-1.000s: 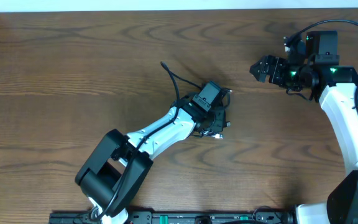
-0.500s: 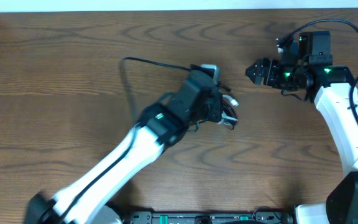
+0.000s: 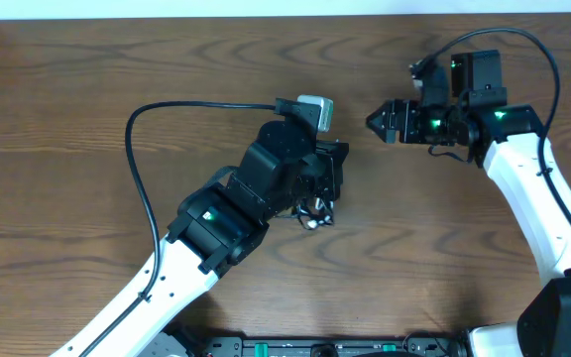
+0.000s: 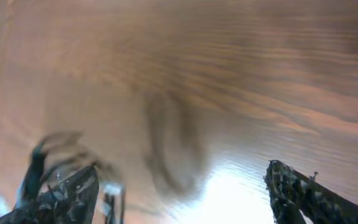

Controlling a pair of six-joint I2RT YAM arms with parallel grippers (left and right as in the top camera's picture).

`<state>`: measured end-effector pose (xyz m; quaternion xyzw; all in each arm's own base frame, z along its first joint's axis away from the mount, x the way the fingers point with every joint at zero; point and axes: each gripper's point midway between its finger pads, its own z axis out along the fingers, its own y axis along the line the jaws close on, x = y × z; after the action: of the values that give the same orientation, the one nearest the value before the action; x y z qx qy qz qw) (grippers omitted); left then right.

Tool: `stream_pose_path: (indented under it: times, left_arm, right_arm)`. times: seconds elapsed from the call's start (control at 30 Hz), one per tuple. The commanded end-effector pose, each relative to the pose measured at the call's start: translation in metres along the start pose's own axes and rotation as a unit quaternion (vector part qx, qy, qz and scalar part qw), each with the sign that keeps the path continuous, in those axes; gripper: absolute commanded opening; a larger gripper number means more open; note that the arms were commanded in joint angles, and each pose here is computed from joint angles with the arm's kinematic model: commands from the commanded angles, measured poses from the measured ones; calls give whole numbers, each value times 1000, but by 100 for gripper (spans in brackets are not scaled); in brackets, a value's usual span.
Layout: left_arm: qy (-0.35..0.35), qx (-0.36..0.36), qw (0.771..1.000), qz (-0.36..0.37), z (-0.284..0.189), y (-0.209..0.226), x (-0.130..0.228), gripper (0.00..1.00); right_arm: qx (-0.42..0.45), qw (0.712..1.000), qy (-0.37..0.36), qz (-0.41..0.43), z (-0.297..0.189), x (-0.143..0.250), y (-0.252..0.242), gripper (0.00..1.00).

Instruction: Untangle cables

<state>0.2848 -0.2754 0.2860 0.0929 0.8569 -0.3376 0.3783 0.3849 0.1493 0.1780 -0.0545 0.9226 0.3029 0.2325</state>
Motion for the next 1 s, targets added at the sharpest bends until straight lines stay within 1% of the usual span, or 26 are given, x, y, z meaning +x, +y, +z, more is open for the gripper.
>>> stream_pose_path:
  times: [0.0, 0.03, 0.2, 0.47, 0.67, 0.83, 0.97]
  left_arm:
    - [-16, -8, 1000, -5, -3, 4, -10, 8]
    - [-19, -11, 1000, -9, -3, 7, -13, 7]
    - [-28, -23, 999, -37, -5, 19, -20, 7]
    - [-40, -37, 996, -73, -7, 34, -29, 7]
    - [-42, -39, 995, -77, -7, 35, -30, 7]
    - [-42, -39, 995, -77, -7, 35, -30, 8]
    - [-42, -39, 995, -77, -7, 35, -30, 8]
  right_arm:
    - [-77, 994, 20, -73, 2, 10, 33, 80]
    - [-89, 992, 26, -81, 4, 14, 39, 77]
    - [-135, 984, 46, -107, 9, 25, 56, 73]
    - [-145, 981, 71, -104, 25, 36, 56, 72]
    - [-221, 956, 104, -160, 45, 58, 79, 72]
    - [-306, 923, 101, -209, 48, 69, 103, 72]
    - [-311, 921, 97, -213, 49, 68, 104, 72]
